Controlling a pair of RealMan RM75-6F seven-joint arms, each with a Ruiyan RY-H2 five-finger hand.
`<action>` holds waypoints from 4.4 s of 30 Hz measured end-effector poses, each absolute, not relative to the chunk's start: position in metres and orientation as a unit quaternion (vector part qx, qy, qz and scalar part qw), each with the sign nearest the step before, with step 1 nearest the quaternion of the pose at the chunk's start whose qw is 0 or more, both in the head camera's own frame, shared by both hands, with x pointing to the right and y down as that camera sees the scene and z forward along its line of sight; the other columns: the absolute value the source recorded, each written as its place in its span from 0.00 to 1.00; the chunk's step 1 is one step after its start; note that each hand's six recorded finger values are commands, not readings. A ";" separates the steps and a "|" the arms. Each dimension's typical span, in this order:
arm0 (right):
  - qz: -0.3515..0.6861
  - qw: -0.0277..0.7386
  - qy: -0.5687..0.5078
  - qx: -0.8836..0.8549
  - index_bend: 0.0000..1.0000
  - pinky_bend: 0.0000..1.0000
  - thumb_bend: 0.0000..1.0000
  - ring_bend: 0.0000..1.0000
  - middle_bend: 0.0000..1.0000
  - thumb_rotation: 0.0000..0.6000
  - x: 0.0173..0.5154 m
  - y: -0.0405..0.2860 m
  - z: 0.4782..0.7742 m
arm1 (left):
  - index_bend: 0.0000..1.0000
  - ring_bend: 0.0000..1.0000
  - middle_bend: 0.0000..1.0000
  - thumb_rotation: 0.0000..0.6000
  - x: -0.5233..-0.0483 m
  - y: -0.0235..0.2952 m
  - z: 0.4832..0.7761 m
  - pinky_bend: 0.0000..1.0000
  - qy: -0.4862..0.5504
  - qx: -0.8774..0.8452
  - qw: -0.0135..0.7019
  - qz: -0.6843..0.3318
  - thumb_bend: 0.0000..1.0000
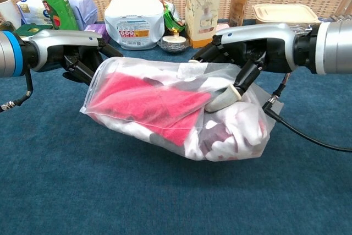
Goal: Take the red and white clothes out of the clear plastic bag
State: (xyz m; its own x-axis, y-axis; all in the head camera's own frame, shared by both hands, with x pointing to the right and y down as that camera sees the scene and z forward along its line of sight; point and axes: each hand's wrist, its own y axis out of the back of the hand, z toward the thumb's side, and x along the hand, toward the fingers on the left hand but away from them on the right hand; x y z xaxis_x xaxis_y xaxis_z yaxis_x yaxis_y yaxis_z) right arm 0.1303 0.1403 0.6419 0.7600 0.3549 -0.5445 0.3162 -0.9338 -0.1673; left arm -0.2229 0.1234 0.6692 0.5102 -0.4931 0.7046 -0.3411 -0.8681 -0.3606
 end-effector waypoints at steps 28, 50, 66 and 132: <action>0.357 0.147 -0.161 -0.908 0.04 0.11 0.15 0.15 0.13 1.00 0.150 0.112 0.647 | 0.67 0.96 0.99 1.00 -0.222 0.136 0.688 0.94 0.237 -0.857 0.073 -0.451 0.48; 0.412 0.231 -0.130 -0.872 0.16 0.24 0.19 0.26 0.22 1.00 0.200 0.134 0.628 | 0.67 0.96 0.99 1.00 -0.209 0.142 0.682 0.94 0.223 -0.862 0.043 -0.453 0.46; 0.410 0.286 -0.141 -0.855 0.36 0.40 0.24 0.42 0.32 1.00 0.185 0.162 0.651 | 0.67 0.96 0.99 1.00 -0.212 0.142 0.680 0.94 0.232 -0.857 0.033 -0.460 0.46; 0.466 0.345 -0.190 -0.792 0.73 0.54 0.45 0.71 0.62 1.00 0.247 0.119 0.660 | 0.67 0.96 0.99 1.00 -0.279 0.105 0.639 0.94 0.322 -0.826 0.055 -0.460 0.47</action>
